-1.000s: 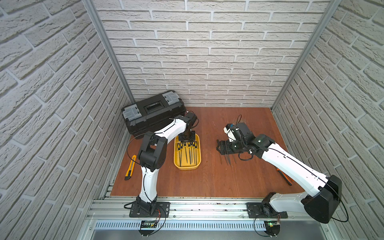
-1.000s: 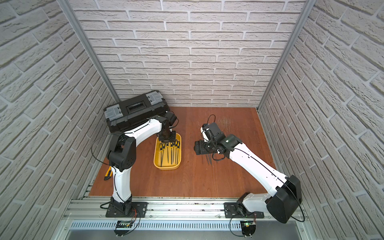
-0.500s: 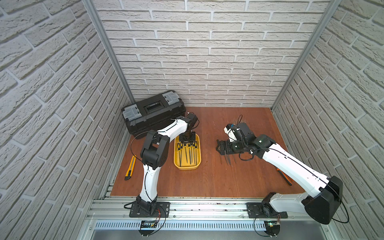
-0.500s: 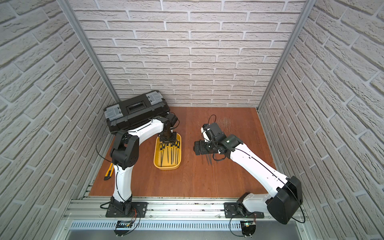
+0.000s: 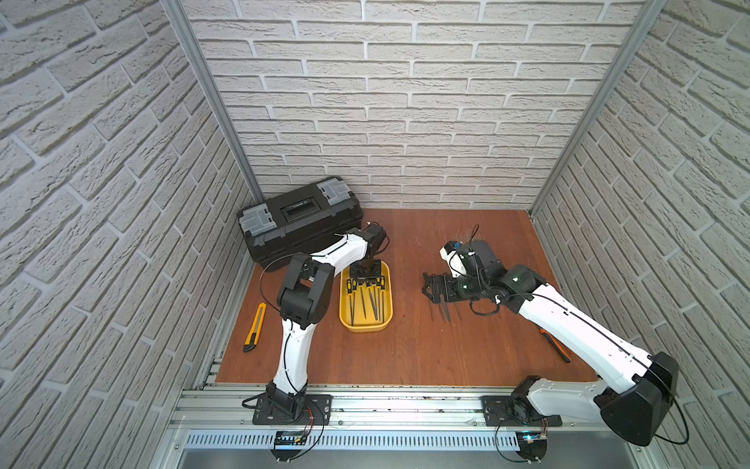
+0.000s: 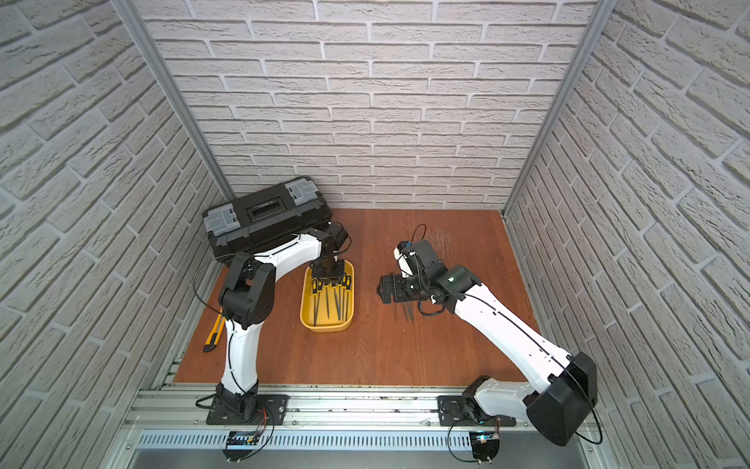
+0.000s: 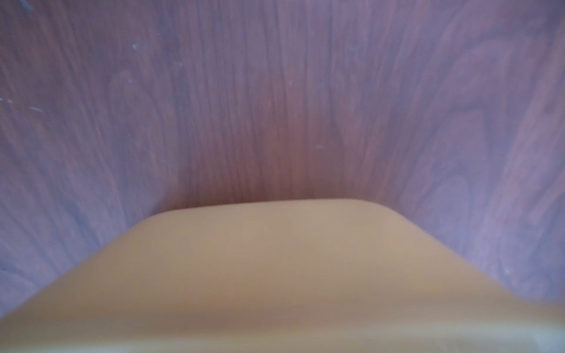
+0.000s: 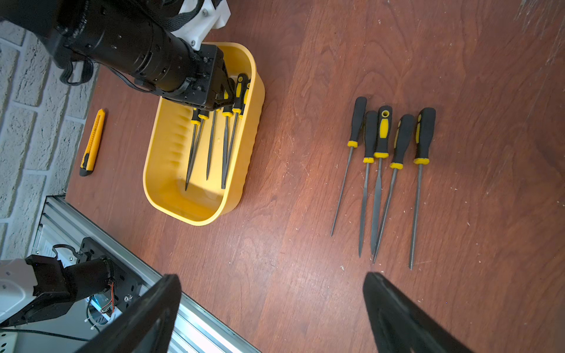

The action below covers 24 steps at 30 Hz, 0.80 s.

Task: Take the file tool out of the storage box
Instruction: Pick up the file tool from the storage box.

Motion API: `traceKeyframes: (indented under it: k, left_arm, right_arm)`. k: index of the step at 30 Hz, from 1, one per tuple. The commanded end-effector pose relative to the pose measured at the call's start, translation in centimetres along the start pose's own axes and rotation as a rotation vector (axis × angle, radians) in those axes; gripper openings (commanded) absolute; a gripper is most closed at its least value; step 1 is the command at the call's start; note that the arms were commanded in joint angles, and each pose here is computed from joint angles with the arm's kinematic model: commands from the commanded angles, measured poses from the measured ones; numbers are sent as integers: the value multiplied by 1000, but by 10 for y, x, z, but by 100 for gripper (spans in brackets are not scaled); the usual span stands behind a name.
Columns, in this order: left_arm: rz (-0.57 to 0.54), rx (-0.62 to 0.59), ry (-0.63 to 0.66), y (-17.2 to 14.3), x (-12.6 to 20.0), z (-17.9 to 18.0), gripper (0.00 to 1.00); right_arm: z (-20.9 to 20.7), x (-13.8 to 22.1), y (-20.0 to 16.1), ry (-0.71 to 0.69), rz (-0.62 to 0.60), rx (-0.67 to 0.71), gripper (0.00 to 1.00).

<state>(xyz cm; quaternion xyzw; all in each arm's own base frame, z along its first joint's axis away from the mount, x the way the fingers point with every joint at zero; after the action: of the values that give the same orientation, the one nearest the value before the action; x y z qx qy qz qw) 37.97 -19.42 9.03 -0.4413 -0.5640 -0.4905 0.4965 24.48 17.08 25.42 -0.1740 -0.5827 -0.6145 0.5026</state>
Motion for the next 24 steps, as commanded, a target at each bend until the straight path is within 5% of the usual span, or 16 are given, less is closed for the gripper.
traceKeyframes:
  k: [1,24]
  left_arm:
    - [-6,-10,21,5,-2,2,27]
    - [-16,-18,1,10,0,0,16]
  right_arm:
    - [0,5,4,11,-42,6,98]
    - [-1,7,1,16,-47,5,97]
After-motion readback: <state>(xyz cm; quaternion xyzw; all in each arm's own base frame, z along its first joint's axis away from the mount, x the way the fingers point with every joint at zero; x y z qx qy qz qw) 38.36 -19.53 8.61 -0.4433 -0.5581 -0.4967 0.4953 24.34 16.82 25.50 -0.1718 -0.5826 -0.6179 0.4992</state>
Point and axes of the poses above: each gripper's point midway between its finger pads, its own x axis back along the fingers, its own z axis along the line the jaws close on, y = z × x, the point moved 6 cm from there along x, back along the fingers, and after that the axes turned 9 degrees about x, right-handed, at the moved point
